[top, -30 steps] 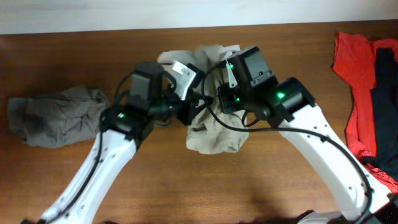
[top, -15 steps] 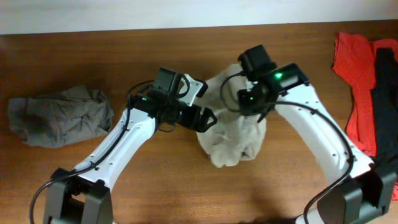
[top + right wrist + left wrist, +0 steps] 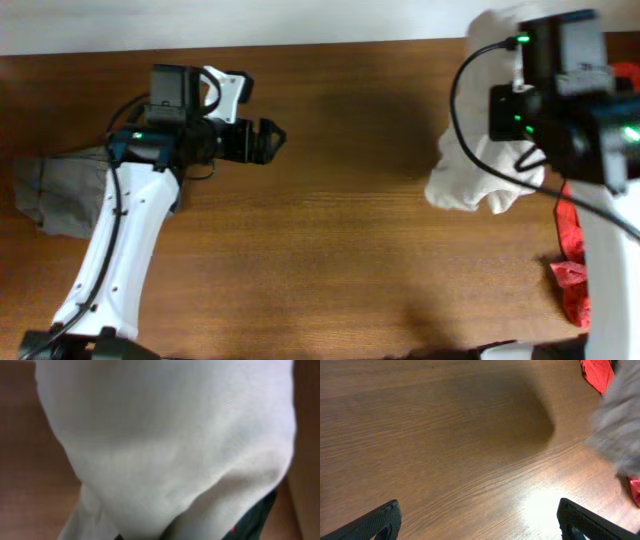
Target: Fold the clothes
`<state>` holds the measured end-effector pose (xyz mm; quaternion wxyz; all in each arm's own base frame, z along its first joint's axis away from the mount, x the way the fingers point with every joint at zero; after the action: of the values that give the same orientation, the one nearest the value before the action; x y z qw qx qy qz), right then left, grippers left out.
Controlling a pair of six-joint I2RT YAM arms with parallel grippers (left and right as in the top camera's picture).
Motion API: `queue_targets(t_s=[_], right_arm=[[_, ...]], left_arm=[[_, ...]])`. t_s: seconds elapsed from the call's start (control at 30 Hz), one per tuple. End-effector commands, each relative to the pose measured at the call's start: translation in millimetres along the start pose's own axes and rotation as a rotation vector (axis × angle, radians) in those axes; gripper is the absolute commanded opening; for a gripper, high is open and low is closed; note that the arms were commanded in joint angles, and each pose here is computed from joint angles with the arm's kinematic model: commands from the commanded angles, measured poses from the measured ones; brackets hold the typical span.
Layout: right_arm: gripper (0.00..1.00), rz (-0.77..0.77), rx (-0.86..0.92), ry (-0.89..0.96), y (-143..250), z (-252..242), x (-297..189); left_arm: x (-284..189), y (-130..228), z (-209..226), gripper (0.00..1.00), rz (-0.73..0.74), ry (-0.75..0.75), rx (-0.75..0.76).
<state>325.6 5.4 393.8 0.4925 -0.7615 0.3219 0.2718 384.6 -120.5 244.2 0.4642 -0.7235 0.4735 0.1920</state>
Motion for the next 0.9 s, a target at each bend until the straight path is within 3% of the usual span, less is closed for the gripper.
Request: queue_targets(t_s=[0.0, 0.17, 0.23, 0.33, 0.43, 0.57, 0.87], right_arm=[[0.04, -0.016, -0.080, -0.122, -5.3, 23.9, 0.7], [0.04, 0.092, -0.165, -0.291, -6.7, 97.9, 48.5], [0.09, 0.132, -0.199, -0.361, -6.6, 138.8, 72.3], [0.65, 0.209, -0.224, -0.474, 1.2, 210.9, 107.0], [0.66, 0.297, -0.273, -0.563, 18.9, 272.3, 123.6], [0.67, 0.292, -0.324, -0.593, 24.9, 307.4, 115.0], [0.76, 0.335, -0.265, -0.489, 26.6, 251.3, 115.8]], left_arm=[[-12.8, -3.5, 0.9, 0.99, -0.023, -0.008, 0.018], [-16.8, -3.9, 1.6, 0.99, -0.028, -0.011, 0.018], [-19.1, -4.3, 0.5, 0.99, -0.034, -0.010, 0.020], [-26.7, -5.0, -2.4, 0.99, -0.050, -0.008, 0.026], [-42.9, -6.9, -3.0, 0.99, -0.084, -0.012, 0.033], [-68.2, -11.3, 2.7, 0.99, -0.144, -0.030, 0.023], [-79.0, -11.6, 8.6, 0.99, -0.164, -0.045, 0.023]])
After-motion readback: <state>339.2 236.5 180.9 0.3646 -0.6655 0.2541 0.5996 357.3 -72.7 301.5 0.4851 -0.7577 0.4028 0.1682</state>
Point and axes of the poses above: each gripper's point midway between its finger pads, its own x axis out along the fingers, its own z axis along the line the jaws close on, y = z × x, the point moved 2 cm from there along -x, back along the fingers, and after that the axes turned 15 degrees about -x, right-handed, at the moved point
